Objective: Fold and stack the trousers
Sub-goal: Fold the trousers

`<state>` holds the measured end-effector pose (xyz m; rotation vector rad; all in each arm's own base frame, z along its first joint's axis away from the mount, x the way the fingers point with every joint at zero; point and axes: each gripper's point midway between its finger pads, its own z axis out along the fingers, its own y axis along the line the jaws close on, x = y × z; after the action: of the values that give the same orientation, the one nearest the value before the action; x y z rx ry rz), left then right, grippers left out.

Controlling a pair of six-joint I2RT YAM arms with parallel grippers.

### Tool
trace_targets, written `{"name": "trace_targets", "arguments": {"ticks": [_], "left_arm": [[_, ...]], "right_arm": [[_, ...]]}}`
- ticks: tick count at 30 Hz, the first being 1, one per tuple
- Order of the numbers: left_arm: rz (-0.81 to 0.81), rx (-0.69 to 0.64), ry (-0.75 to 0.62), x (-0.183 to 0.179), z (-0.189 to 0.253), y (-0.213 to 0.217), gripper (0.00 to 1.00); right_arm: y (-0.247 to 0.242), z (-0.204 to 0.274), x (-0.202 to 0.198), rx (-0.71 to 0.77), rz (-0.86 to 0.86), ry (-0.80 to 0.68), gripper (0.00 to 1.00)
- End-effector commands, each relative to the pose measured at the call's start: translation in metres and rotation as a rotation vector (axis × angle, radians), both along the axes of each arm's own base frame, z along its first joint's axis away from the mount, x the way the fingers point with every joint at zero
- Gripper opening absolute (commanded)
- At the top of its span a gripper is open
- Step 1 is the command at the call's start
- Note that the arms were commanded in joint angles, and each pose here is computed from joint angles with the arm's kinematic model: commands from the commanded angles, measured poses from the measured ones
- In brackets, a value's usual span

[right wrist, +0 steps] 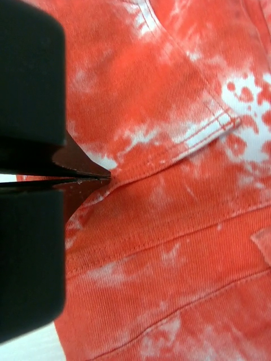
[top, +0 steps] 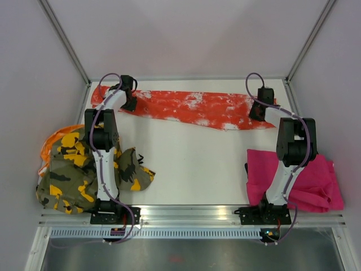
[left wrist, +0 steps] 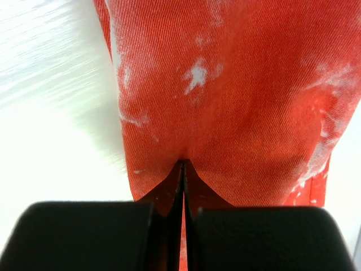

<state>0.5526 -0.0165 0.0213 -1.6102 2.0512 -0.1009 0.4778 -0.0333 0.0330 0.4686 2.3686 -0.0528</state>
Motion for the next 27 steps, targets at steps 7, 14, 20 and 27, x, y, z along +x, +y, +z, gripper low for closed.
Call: {"name": "trace_targets", "arguments": {"ticks": [7, 14, 20, 27], "left_arm": [[0.022, 0.155, 0.358, -0.107, -0.030, 0.002, 0.02], [0.047, 0.222, 0.342, -0.142, 0.005, 0.018, 0.02], [-0.130, 0.323, 0.252, -0.120, 0.054, 0.024, 0.02], [-0.854, 0.422, -0.155, -0.033, 0.137, -0.040, 0.60]], "right_arm": [[-0.040, -0.010, -0.007, -0.072, -0.043, 0.041, 0.00], [-0.033, 0.001, 0.008, -0.070, 0.049, 0.012, 0.00], [0.056, 0.070, 0.039, 0.048, 0.445, -0.175, 0.11], [0.189, 0.149, 0.050, -0.072, 1.005, -0.394, 0.67]]}}
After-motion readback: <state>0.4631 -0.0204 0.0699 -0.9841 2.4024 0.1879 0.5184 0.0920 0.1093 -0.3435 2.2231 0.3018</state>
